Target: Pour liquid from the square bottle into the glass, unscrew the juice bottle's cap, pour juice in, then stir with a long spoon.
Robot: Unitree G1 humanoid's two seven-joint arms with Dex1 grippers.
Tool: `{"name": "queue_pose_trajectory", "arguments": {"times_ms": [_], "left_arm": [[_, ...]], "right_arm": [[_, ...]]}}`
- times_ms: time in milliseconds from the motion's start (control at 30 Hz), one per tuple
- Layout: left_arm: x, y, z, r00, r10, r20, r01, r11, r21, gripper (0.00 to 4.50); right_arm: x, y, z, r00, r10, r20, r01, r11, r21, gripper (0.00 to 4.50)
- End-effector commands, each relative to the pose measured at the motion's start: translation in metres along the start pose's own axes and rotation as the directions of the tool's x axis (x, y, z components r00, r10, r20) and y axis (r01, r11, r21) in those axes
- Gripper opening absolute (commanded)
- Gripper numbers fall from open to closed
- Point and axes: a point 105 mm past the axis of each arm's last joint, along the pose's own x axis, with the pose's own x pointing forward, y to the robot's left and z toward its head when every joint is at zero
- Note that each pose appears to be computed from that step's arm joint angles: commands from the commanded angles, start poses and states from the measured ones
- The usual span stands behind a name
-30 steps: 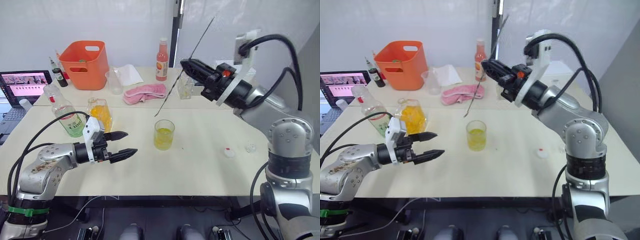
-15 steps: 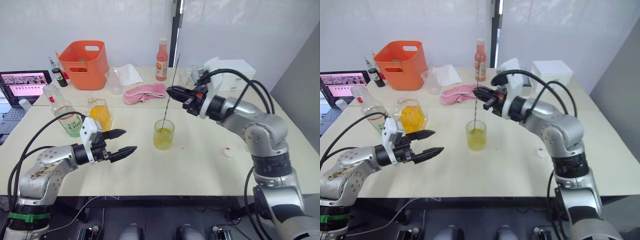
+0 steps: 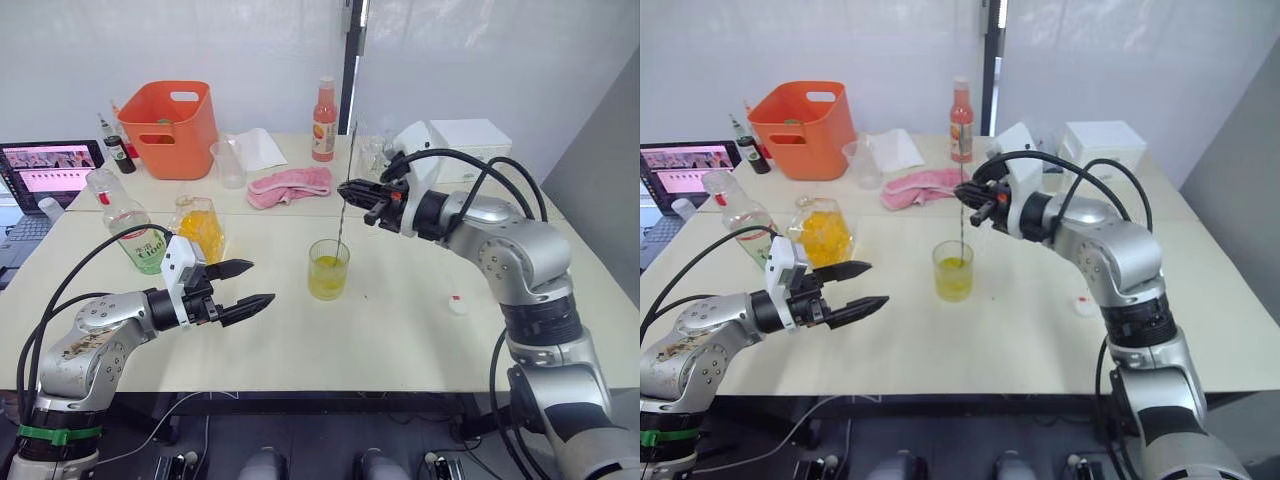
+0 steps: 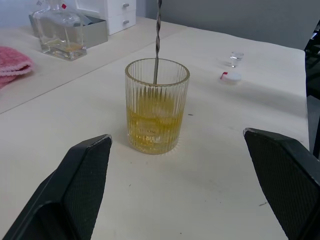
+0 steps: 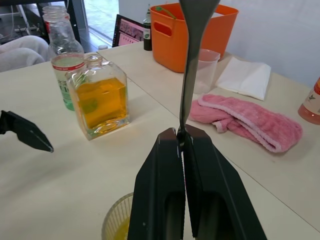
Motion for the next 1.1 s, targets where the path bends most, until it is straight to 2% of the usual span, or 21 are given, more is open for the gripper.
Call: {"name": "queue_pose_trajectory", "arguments": {"times_ms": [33,300,800,967,1100], "left_arm": [[0.001,-0.005,0.008,1.0,-0.021,0.024,0.02,0.999,0.034,4.47],[0.002,-0.005,0.01,1.0,-0.014,0.027,0.013,0.999,0.036,4.47],[0.002,-0.004,0.012,0.999,-0.004,0.032,0.003,0.999,0.038,4.47],[0.002,-0.005,0.012,0.999,-0.004,0.031,0.003,0.999,0.036,4.47],[0.002,-0.005,0.013,0.999,-0.005,0.032,0.004,0.999,0.035,4.47]], "right_arm": [[-0.005,0.01,0.015,0.999,0.036,0.038,-0.035,0.999,-0.022,0.0],[0.007,0.024,0.019,0.994,0.085,0.07,-0.086,0.996,0.021,0.0],[0.019,-0.01,0.027,0.986,-0.034,0.161,0.026,0.998,0.053,0.0],[0.014,-0.018,0.022,0.989,-0.053,0.137,0.049,0.998,0.03,0.0],[0.006,-0.012,0.019,0.995,-0.018,0.098,0.017,1.0,0.01,0.0]]}}
